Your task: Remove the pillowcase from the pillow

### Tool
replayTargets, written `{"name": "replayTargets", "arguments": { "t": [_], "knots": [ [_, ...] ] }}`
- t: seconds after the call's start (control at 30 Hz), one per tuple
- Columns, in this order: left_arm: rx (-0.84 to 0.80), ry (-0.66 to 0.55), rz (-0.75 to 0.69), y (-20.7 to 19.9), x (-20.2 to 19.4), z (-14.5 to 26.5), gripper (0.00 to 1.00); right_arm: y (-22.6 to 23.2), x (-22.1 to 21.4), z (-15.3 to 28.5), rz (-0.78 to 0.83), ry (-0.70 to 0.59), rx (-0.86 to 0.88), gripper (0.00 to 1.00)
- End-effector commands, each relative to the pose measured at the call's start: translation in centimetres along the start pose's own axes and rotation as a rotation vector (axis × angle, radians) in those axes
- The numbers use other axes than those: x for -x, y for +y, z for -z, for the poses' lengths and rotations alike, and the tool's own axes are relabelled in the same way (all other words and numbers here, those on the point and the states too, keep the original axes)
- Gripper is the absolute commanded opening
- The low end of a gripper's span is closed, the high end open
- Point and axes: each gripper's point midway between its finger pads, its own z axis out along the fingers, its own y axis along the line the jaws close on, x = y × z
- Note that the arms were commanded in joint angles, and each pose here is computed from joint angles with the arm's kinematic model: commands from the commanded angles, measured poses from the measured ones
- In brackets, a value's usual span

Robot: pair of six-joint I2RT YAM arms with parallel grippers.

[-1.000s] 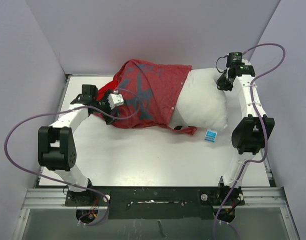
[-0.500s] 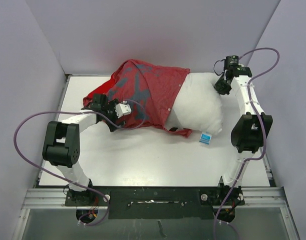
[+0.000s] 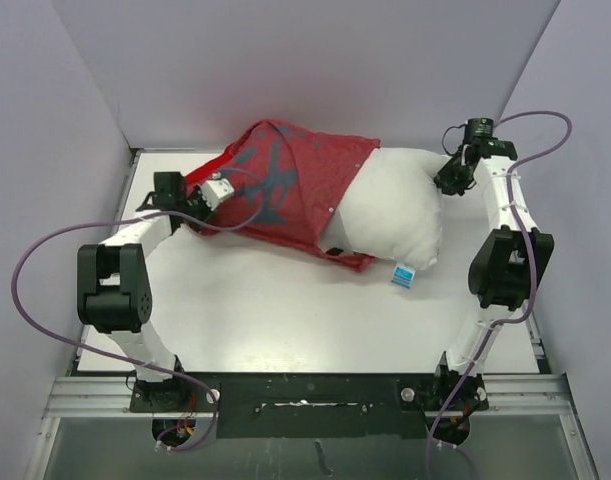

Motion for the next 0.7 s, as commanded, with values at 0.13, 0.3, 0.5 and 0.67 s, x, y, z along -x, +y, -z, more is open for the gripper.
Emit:
{"name": "replayTargets", "arguments": {
  "t": [0.13, 0.3, 0.5, 0.67],
  "knots": [
    [0.168, 0.077, 0.082, 10.2, -7.8, 9.5, 0.00, -0.6, 5.4, 5.3, -0.169, -0.126, 0.154, 0.00],
    [0.118, 0.136, 0.107, 9.5, -12.6, 14.5, 0.00, -0.1, 6.0, 6.1, -0.190, -0.136, 0.177, 0.00],
    [0.006, 0.129, 0.152, 6.4, -15.1, 19.0, 0.00, 0.1, 7.2, 7.7, -0.203, -0.165, 0.213, 0.00],
    [-0.307, -0.083, 0.186, 0.6, -8.2, 21.1, 0.70, 5.2, 7.6, 9.6, -0.076, -0.221, 0.481, 0.00]
  ]
}}
